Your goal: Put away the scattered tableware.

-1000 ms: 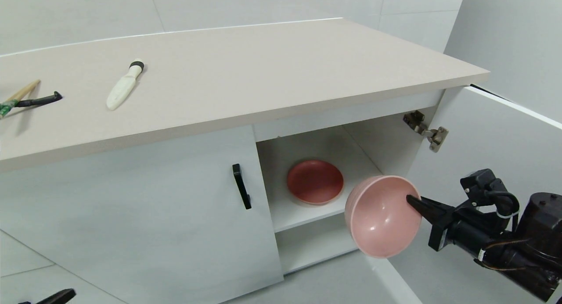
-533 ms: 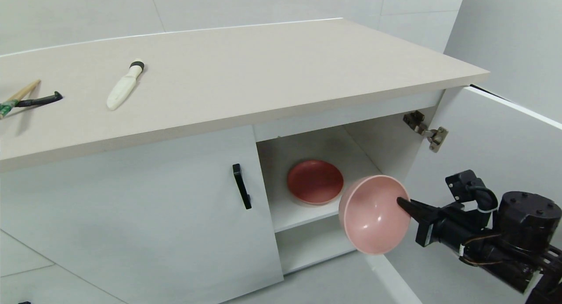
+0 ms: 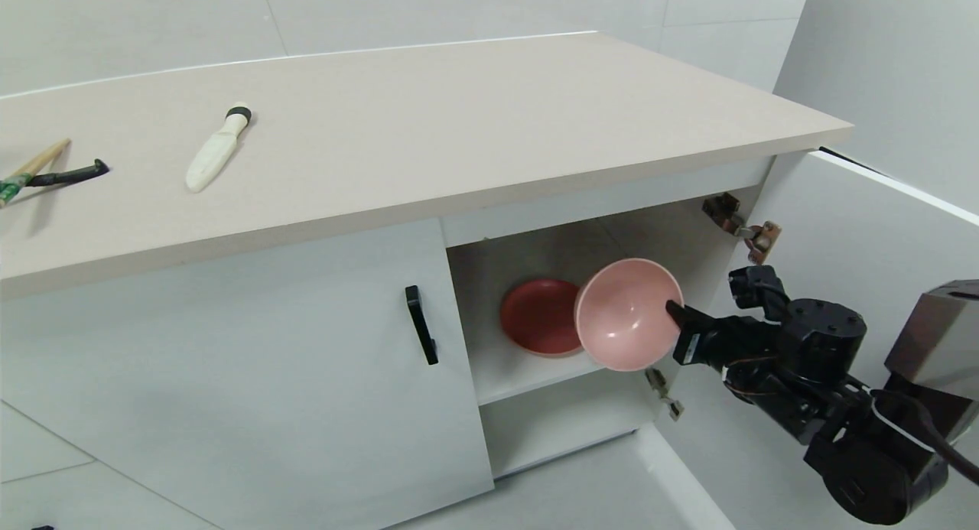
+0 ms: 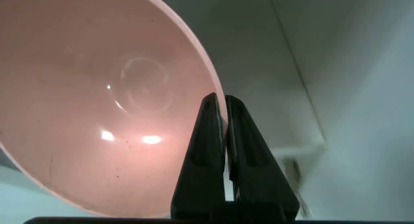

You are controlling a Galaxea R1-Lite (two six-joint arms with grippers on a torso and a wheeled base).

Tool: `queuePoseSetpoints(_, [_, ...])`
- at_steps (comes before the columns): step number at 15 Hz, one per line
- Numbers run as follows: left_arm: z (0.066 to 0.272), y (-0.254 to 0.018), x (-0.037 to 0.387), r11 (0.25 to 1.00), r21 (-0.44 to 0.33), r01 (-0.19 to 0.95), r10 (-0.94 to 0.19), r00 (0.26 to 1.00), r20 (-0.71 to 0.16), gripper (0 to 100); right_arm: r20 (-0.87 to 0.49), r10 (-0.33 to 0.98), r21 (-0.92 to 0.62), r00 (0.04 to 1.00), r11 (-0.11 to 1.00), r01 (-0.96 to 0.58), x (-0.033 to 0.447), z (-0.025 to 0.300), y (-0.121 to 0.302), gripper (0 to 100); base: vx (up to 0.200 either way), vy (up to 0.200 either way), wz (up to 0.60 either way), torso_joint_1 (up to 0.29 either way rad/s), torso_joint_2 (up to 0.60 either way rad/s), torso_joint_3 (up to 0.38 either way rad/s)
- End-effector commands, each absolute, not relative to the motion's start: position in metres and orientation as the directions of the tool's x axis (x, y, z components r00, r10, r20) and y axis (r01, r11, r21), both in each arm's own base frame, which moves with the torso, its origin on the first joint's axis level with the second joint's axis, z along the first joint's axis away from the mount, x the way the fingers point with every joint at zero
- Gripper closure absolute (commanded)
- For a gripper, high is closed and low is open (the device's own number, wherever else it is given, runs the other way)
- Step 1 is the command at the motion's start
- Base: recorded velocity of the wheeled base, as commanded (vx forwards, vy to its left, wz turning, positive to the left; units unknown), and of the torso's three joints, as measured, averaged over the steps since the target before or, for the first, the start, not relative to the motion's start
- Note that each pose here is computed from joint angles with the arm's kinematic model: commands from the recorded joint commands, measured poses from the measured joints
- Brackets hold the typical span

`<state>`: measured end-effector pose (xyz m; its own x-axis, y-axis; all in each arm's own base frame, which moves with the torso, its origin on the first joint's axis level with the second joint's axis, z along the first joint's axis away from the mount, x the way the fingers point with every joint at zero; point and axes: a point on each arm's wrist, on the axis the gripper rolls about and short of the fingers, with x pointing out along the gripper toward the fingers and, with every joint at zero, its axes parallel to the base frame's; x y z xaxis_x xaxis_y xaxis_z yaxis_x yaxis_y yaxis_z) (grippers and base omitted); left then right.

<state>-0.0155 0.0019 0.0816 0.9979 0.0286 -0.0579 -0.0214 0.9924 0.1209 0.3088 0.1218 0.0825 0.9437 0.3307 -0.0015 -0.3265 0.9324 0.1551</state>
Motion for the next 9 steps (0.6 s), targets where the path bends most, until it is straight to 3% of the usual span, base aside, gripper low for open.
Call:
queuePoseSetpoints(1, [0.082, 0.002, -0.013, 0.992, 0.118, -0.037, 0.048, 0.995, -0.092, 0, 0.043, 0.382, 0.152, 0.923, 0.911, -0.384, 0.321, 0.087, 0.128, 100, 0.000, 0.000, 0.00, 0.000, 0.00, 0.000])
queuePoseSetpoints(4, [0.082, 0.002, -0.013, 0.994, 0.106, -0.038, 0.048, 0.995, -0.092, 0, 0.054, 0.407, 0.149, 0.912, 0.899, -0.411, 0.330, 0.089, 0.136, 100, 0.000, 0.000, 0.00, 0.000, 0.00, 0.000])
queuePoseSetpoints(9, [0.082, 0.001, -0.014, 0.986, 0.092, 0.141, -0.134, 0.988, -0.077, 0, -0.046, 0.429, 0.152, 0.902, 0.896, -0.418, 0.358, 0.093, 0.151, 100, 0.000, 0.000, 0.00, 0.000, 0.00, 0.000])
